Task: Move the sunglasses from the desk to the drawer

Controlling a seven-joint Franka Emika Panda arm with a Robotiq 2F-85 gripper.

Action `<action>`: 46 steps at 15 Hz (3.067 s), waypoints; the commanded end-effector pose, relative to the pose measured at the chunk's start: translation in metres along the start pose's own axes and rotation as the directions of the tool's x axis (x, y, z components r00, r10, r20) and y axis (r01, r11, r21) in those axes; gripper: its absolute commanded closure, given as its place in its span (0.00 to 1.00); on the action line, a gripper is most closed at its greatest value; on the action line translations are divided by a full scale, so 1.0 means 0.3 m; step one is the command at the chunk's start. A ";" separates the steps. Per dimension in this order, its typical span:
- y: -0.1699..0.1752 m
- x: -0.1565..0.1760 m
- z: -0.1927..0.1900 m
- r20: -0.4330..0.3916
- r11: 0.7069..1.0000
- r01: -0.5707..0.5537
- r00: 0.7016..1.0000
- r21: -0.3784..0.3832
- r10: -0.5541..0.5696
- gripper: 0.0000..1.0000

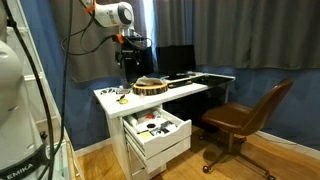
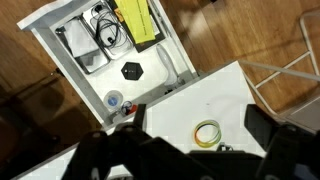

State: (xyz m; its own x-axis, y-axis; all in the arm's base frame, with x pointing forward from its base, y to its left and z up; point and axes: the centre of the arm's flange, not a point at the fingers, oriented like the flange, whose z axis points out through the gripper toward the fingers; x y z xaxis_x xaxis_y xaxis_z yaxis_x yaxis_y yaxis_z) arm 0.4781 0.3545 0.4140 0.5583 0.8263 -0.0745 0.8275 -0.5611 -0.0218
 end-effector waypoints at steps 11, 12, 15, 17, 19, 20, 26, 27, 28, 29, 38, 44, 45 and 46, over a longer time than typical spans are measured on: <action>-0.343 0.470 0.169 -0.135 0.992 0.123 0.984 0.027 -0.118 0.00; -0.359 0.507 0.198 -0.148 0.991 0.129 0.981 0.032 -0.123 0.00; -0.396 0.603 0.309 -0.177 0.986 0.148 0.975 0.081 -0.132 0.00; -0.398 0.648 0.378 -0.178 0.982 0.154 0.975 0.108 -0.133 0.00; -0.391 0.674 0.422 -0.197 0.970 0.204 0.964 0.130 -0.177 0.00; -0.403 0.575 0.410 -0.165 0.980 0.167 0.975 0.110 -0.148 0.00; -0.385 0.620 0.438 -0.187 0.975 0.188 0.969 0.120 -0.164 0.00; -0.385 0.621 0.436 -0.189 0.975 0.188 0.968 0.120 -0.164 0.00; -0.386 0.621 0.436 -0.189 0.975 0.189 0.968 0.120 -0.164 0.00; -0.382 0.634 0.441 -0.195 0.975 0.182 0.968 0.127 -0.155 0.00; -0.426 0.769 0.567 -0.165 0.987 0.046 0.986 0.154 -0.020 0.00; -0.460 0.836 0.645 -0.144 0.993 -0.055 0.987 0.105 0.070 0.00; -0.465 0.848 0.657 -0.137 0.994 -0.063 0.988 0.091 0.076 0.00; -0.466 0.855 0.666 -0.132 0.994 -0.074 0.988 0.080 0.085 0.00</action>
State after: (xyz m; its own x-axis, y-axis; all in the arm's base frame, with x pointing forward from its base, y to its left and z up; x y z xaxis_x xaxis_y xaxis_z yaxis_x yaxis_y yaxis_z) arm 0.4816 0.6084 0.2068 0.6017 0.7952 0.0742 0.7960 -0.5894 -0.1378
